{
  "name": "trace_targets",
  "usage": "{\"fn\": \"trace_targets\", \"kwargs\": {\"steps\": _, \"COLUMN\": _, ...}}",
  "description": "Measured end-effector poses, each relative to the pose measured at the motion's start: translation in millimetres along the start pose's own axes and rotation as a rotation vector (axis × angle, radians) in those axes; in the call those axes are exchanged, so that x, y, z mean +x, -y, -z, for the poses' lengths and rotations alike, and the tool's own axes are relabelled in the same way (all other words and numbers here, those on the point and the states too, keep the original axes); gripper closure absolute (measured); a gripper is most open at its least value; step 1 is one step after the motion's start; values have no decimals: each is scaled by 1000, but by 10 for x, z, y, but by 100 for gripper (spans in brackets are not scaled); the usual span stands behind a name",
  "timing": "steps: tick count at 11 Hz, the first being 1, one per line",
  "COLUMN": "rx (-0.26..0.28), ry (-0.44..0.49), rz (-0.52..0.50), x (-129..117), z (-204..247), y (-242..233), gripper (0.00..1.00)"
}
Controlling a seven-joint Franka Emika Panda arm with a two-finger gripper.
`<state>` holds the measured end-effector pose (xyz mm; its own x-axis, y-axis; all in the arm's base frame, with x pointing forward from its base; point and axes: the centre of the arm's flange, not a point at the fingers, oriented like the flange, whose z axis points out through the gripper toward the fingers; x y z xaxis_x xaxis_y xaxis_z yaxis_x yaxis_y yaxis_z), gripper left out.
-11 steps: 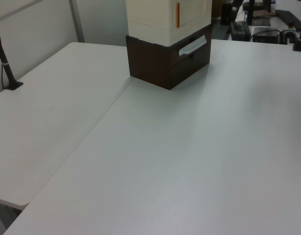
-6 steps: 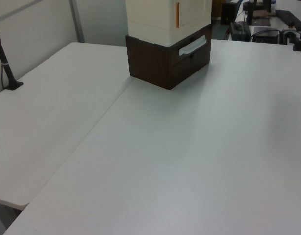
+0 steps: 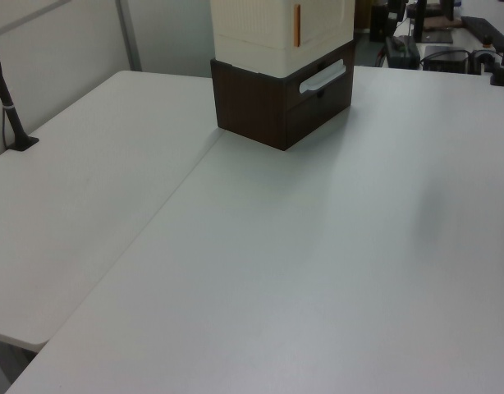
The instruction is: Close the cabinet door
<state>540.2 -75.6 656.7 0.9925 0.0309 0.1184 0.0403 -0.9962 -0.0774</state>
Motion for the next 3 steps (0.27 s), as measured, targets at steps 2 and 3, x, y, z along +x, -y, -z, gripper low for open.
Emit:
{"fn": "trace_targets", "kwargs": {"steps": 2, "rx": -2, "ry": 2, "rz": -9, "x": 3, "z": -23, "y": -50, "gripper": 0}}
{"fn": "trace_targets", "kwargs": {"steps": 3, "rx": -2, "ry": 2, "rz": -13, "x": -1, "z": -19, "y": -71, "gripper": 0}}
